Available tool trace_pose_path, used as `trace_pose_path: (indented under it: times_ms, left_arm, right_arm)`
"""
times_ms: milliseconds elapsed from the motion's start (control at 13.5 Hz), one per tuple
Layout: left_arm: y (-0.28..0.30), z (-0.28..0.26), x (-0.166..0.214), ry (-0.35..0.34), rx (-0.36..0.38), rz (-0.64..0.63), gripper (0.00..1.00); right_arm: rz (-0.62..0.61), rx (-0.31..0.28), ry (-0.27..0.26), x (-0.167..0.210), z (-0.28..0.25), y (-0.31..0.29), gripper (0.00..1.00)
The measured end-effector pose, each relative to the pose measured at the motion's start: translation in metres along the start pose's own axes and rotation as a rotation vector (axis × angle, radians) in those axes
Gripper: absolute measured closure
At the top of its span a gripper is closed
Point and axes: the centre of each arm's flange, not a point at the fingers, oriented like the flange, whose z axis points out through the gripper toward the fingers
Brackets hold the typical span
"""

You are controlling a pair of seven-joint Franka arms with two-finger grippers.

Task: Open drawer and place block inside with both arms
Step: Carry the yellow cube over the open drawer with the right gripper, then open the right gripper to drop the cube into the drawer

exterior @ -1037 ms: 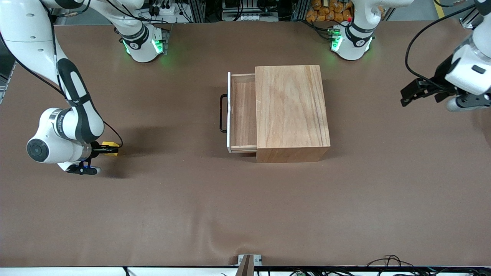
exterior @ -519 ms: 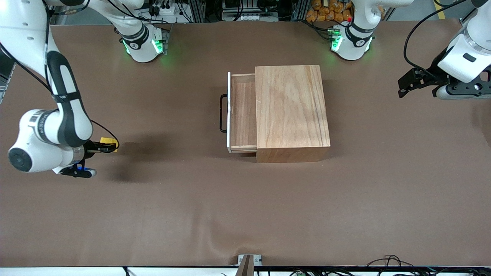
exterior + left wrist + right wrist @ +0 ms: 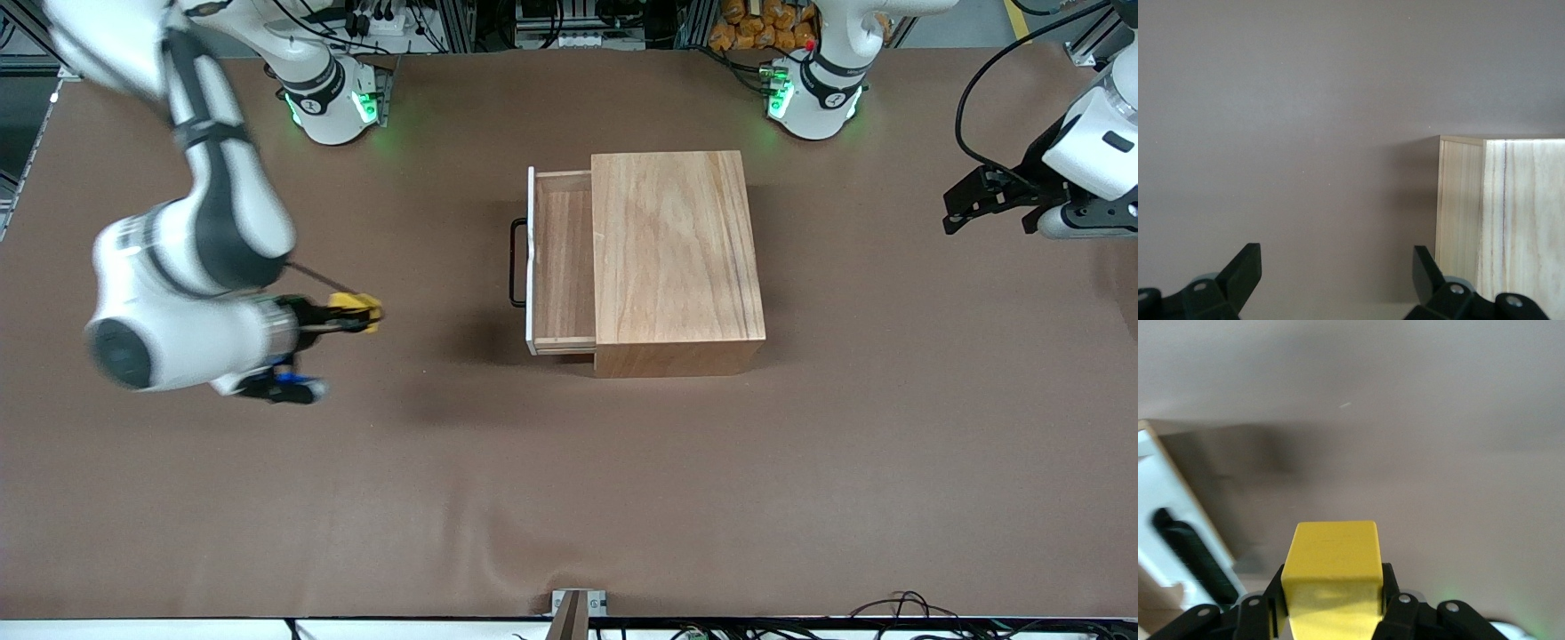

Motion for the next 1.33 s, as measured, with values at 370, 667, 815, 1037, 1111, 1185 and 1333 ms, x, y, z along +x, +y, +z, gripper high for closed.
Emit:
trace_pose_path:
  times_ms: [370, 667, 815, 1037, 1111, 1185, 1333]
  left_arm:
    - [0.0, 0.001, 0.003, 0.013, -0.001, -0.001, 0.0]
    - [0.0, 0.005, 0.006, 0.011, 0.0, -0.002, 0.0]
    - [-0.001, 0.008, 0.005, 0.005, 0.0, -0.003, 0.0]
    - [-0.001, 0.009, 0.005, 0.004, 0.0, -0.003, 0.0]
    - [-0.001, 0.009, 0.005, 0.005, 0.0, -0.004, 0.0]
    - [-0.002, 0.009, 0.005, 0.004, 0.0, -0.005, 0.0]
    - [-0.008, 0.009, 0.006, 0.004, 0.001, -0.016, 0.0]
  right_arm:
    - [-0.067, -0.055, 0.079, -0.091, 0.044, -0.166, 0.44]
    - [-0.145, -0.08, 0.129, -0.128, 0.085, -0.225, 0.44]
    - [-0.144, -0.107, 0.124, -0.125, 0.099, -0.226, 0.44]
    - [-0.138, -0.118, 0.13, -0.112, 0.121, -0.228, 0.44]
    - [-0.141, -0.133, 0.137, -0.109, 0.13, -0.23, 0.44]
    - [-0.138, -0.144, 0.139, -0.106, 0.139, -0.232, 0.44]
    - [-0.122, -0.148, 0.142, -0.103, 0.147, -0.234, 0.38]
